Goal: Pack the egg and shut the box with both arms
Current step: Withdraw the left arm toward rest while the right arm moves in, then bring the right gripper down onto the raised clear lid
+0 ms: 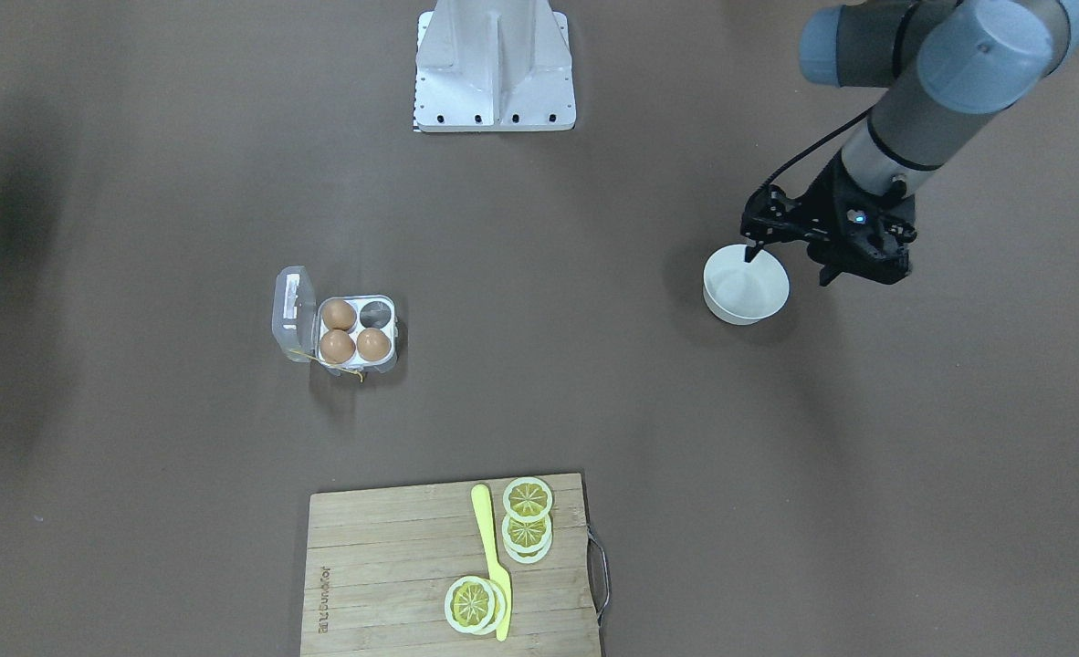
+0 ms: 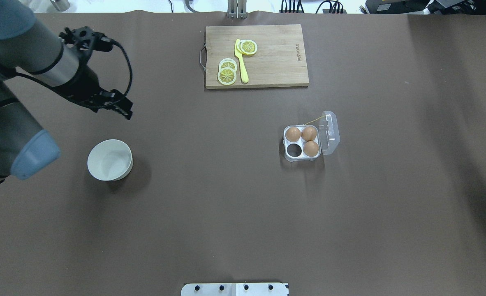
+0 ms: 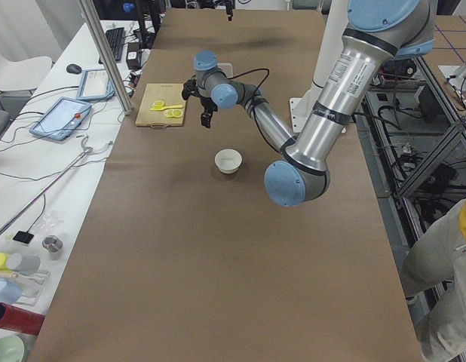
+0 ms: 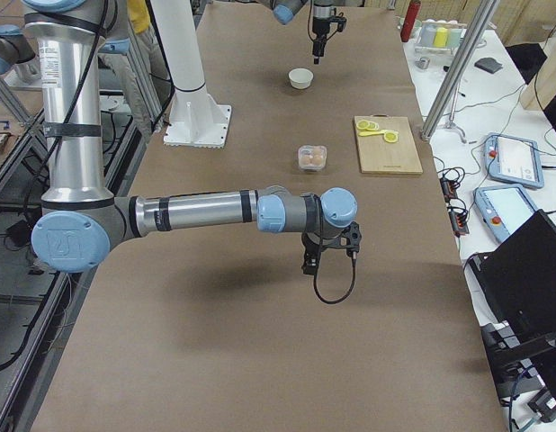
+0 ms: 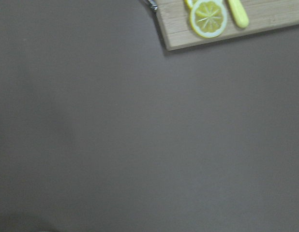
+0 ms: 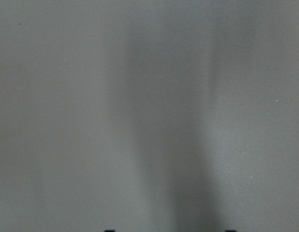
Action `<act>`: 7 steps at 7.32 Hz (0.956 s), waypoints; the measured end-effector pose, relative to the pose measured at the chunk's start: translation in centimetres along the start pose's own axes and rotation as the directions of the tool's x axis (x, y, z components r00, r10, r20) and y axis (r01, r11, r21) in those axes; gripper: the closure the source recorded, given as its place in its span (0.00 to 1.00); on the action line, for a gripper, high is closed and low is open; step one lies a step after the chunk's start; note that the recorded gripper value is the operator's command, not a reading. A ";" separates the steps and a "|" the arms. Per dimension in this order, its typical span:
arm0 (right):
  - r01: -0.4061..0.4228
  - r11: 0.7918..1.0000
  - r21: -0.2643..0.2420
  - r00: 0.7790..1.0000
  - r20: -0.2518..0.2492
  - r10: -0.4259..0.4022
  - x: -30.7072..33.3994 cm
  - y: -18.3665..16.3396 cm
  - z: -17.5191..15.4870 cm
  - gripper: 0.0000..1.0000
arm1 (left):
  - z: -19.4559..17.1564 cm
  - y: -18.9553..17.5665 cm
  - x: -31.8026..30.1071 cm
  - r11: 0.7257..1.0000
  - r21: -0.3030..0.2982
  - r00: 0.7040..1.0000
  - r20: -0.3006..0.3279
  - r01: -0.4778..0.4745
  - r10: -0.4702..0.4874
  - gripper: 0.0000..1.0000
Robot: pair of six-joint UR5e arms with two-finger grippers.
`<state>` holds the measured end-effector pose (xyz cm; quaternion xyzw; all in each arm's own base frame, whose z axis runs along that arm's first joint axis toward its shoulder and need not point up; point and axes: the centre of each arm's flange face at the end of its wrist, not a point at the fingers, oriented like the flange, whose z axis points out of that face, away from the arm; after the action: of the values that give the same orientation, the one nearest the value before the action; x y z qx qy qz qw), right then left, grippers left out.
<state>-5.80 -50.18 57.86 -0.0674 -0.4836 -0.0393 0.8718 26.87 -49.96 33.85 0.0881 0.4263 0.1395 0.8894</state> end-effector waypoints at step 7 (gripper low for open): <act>0.158 0.973 -0.170 0.984 0.109 -0.141 -24.1 -5.7 8.7 1.00 | -0.3 9.6 -21.6 0.989 -0.086 0.982 0.131 -0.122 0.133 0.03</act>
<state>-26.64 -54.39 42.46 -0.1103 -0.5232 -0.1445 0.8326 12.10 -47.84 52.14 0.0901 0.3523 0.2064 0.9084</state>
